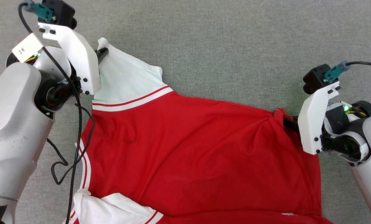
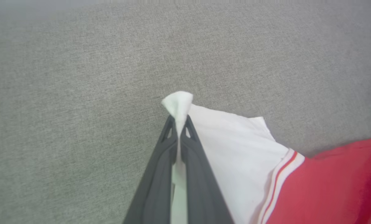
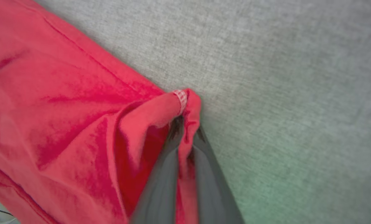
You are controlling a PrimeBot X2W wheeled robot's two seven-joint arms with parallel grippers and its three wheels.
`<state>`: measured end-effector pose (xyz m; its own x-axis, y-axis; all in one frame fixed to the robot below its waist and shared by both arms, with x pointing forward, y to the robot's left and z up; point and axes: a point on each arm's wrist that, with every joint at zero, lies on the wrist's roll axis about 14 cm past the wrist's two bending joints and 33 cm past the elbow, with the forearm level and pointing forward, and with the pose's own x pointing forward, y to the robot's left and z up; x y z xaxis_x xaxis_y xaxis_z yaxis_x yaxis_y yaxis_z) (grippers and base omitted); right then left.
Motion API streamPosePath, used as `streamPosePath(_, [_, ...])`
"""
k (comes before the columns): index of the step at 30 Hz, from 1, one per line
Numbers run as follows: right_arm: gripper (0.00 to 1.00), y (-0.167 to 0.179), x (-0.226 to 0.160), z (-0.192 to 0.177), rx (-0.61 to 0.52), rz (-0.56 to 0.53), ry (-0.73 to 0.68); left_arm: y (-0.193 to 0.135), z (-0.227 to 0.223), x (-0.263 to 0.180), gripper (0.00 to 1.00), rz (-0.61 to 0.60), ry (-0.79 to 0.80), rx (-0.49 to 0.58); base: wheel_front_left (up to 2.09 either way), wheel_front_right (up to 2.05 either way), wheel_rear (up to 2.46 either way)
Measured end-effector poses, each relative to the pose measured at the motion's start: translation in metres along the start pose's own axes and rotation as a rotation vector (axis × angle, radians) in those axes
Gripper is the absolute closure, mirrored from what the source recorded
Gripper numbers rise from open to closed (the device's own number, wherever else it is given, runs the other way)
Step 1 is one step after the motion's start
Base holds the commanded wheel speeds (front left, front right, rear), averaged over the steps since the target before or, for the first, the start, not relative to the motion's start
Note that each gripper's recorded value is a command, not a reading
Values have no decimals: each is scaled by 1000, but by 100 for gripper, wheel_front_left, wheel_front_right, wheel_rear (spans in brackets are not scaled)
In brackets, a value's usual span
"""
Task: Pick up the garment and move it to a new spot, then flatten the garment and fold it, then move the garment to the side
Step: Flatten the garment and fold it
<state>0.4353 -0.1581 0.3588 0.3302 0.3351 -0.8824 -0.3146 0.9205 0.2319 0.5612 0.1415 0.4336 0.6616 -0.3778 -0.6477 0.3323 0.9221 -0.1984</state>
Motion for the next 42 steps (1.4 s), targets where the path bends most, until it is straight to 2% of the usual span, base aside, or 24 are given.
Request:
streamPosePath(10, [100, -9, -40, 56, 32, -35, -286, 5, 23, -30, 100, 36, -128, -6, 0, 0, 0])
streamPosePath(16, [100, -11, -66, 65, 53, -52, -417, 16, 29, -61, 100, 73, -242, -49, 0, 0, 0])
streamPosePath(22, [100, -9, -84, 47, 63, -77, -497, 18, 2, -96, 100, 101, -315, -112, 0, 0, 0])
streamPosePath(29, [100, -7, -90, 11, 61, -117, -516, 13, -53, -131, 100, 141, -343, -215, 0, 0, 0])
streamPosePath(35, [100, 2, -88, -20, 55, -137, -522, 3, -114, -154, 100, 182, -283, -303, 0, 0, 0])
streamPosePath(42, [100, 14, -79, -57, 102, -137, -518, -17, -182, -165, 100, 191, -155, -407, 0, 0, 0])
